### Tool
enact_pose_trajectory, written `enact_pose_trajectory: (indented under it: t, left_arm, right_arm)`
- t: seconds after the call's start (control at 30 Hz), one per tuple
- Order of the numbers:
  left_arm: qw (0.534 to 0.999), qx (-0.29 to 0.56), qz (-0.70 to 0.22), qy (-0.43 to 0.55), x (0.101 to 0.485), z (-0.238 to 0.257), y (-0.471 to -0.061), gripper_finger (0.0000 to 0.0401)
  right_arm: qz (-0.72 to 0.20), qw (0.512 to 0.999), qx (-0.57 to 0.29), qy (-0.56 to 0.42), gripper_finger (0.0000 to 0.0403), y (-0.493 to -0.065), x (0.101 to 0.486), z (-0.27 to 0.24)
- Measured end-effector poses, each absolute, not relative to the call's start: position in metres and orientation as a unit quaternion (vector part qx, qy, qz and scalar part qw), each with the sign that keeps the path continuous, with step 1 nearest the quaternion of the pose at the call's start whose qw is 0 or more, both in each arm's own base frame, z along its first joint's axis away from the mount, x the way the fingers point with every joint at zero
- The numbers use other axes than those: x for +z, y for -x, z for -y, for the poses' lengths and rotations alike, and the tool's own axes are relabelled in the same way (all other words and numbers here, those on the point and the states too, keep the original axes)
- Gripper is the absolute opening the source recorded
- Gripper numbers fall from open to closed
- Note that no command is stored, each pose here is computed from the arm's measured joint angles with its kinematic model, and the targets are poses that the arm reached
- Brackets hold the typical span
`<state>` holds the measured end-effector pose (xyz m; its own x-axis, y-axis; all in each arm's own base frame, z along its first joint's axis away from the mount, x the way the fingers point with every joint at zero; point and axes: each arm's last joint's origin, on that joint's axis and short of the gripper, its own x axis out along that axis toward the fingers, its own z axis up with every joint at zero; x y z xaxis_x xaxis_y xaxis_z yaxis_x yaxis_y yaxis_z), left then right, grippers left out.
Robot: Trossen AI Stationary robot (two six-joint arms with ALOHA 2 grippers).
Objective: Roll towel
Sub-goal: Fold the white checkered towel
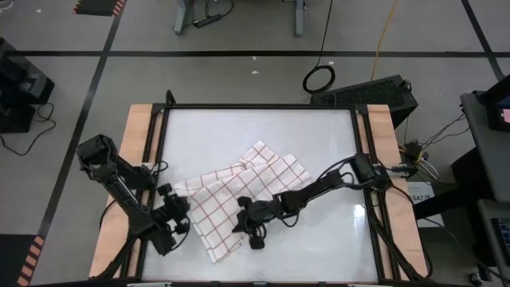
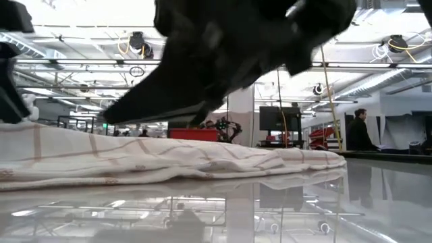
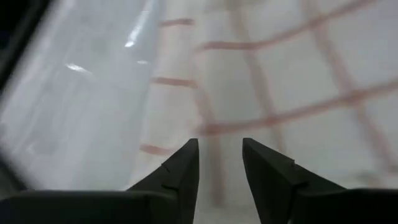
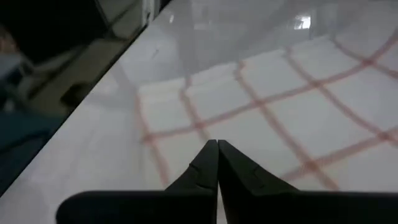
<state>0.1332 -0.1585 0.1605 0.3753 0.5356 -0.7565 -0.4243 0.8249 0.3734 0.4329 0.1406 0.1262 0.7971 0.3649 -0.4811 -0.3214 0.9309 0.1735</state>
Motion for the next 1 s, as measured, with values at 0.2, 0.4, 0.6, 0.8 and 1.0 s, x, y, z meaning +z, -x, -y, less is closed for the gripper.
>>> enact_pose_trajectory:
  t: [0.2,0.4,0.6,0.8,1.0]
  left_arm:
    - [0.836,0.349,-0.417,-0.076,0.17,0.138,-0.146,0.0081]
    - [0.836,0.37,-0.395,-0.094,0.191,0.111,-0.168,0.0071]
    - [0.829,0.371,-0.413,-0.065,0.196,0.083,-0.197,0.0071]
    - [0.87,0.283,-0.4,-0.052,0.201,0.069,-0.239,0.0071]
    - [0.882,0.231,-0.405,-0.063,0.206,0.035,-0.261,0.0071]
  right_arm:
    - [-0.315,0.935,0.162,0.007,0.0,-0.413,0.111,-0.15]
    - [-0.335,0.931,0.138,-0.034,0.0,-0.394,0.084,-0.143]
    - [-0.385,0.902,0.189,-0.046,0.0,-0.381,0.074,-0.141]
    - [-0.446,0.865,0.228,-0.025,0.0,-0.367,0.093,-0.132]
    - [-0.505,0.837,0.208,0.036,0.0,-0.343,0.132,-0.113]
